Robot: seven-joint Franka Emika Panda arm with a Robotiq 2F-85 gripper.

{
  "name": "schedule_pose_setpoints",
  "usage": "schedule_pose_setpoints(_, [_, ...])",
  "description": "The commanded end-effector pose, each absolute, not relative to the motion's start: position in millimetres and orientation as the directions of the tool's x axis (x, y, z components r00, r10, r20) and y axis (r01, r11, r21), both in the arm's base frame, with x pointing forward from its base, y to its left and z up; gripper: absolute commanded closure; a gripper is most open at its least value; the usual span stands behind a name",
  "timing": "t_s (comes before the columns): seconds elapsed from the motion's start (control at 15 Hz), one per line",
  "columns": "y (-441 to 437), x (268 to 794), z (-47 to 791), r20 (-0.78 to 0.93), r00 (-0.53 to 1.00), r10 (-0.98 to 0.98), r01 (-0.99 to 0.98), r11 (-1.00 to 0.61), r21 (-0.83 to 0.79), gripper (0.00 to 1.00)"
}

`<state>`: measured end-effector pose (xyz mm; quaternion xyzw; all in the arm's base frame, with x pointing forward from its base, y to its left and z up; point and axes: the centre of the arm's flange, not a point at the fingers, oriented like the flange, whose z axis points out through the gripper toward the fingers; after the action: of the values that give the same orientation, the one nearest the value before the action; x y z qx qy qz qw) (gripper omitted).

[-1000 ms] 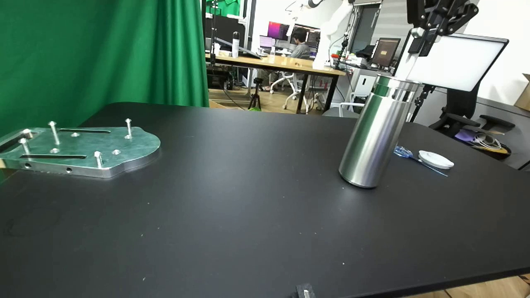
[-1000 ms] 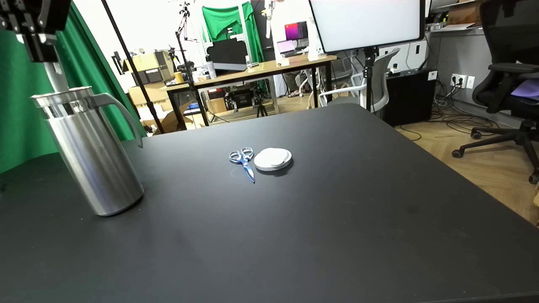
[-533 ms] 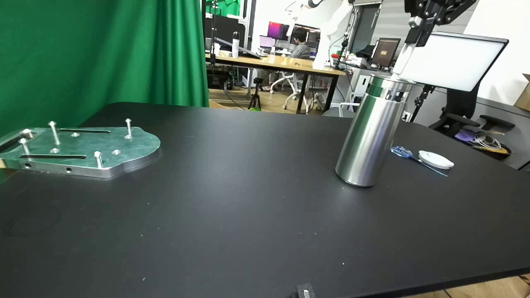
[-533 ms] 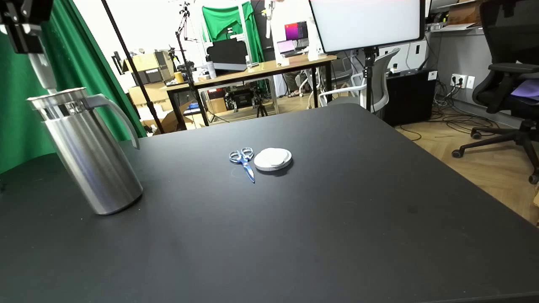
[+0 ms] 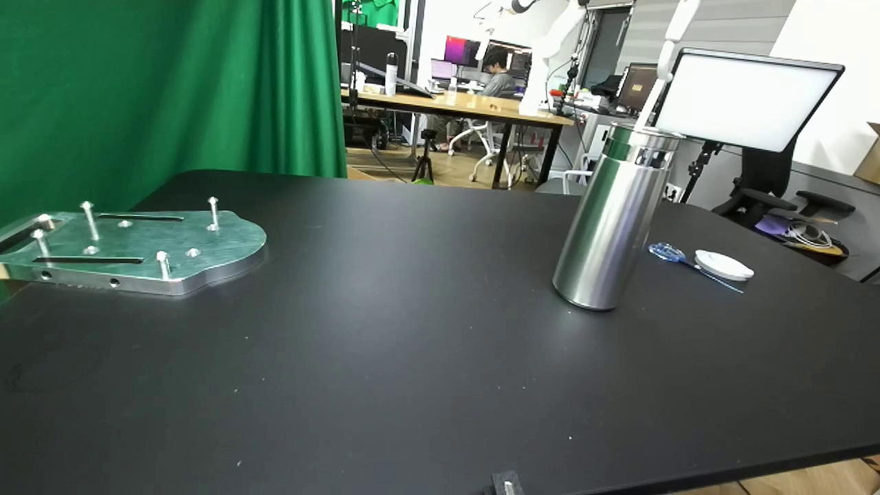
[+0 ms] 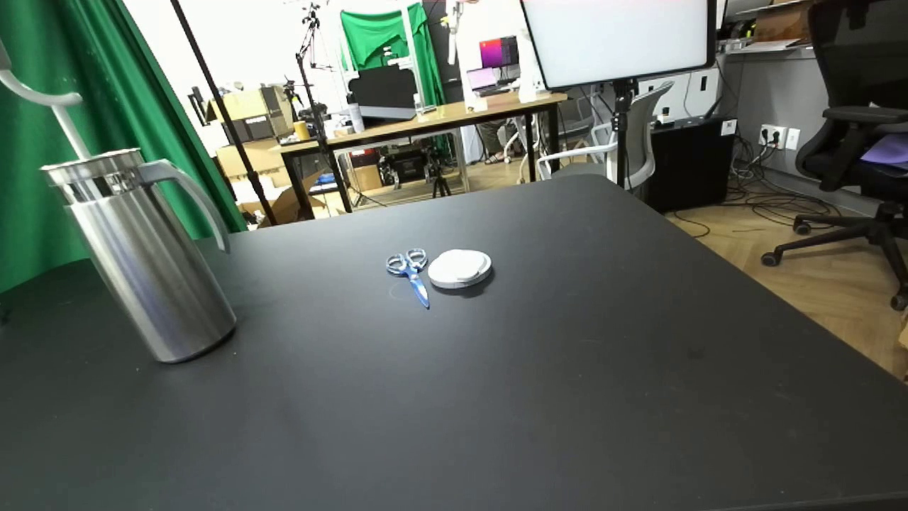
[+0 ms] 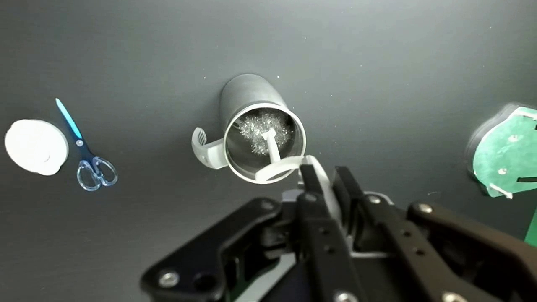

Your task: Use the brush to clean the insides of the silver bottle

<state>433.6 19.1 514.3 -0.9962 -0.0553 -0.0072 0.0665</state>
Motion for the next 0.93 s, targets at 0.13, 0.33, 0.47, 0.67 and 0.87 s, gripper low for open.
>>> schedule_pose_setpoints(0.13, [19, 428, 539, 0.055, 0.993, 0.101, 0.107, -0.987, -0.117, 0.96])
schedule_pose_setpoints(0.33, [8, 433, 517, 0.032, 0.996, 0.084, 0.088, -0.988, -0.128, 0.96])
schedule_pose_setpoints(0.47, [1, 437, 500, 0.009, 0.997, 0.073, 0.074, -0.988, -0.133, 0.96])
schedule_pose_setpoints(0.67, [-7, 444, 470, -0.029, 0.998, 0.051, 0.047, -0.989, -0.141, 0.96])
schedule_pose_setpoints(0.87, [-11, 449, 450, -0.058, 0.998, 0.038, 0.029, -0.989, -0.143, 0.96])
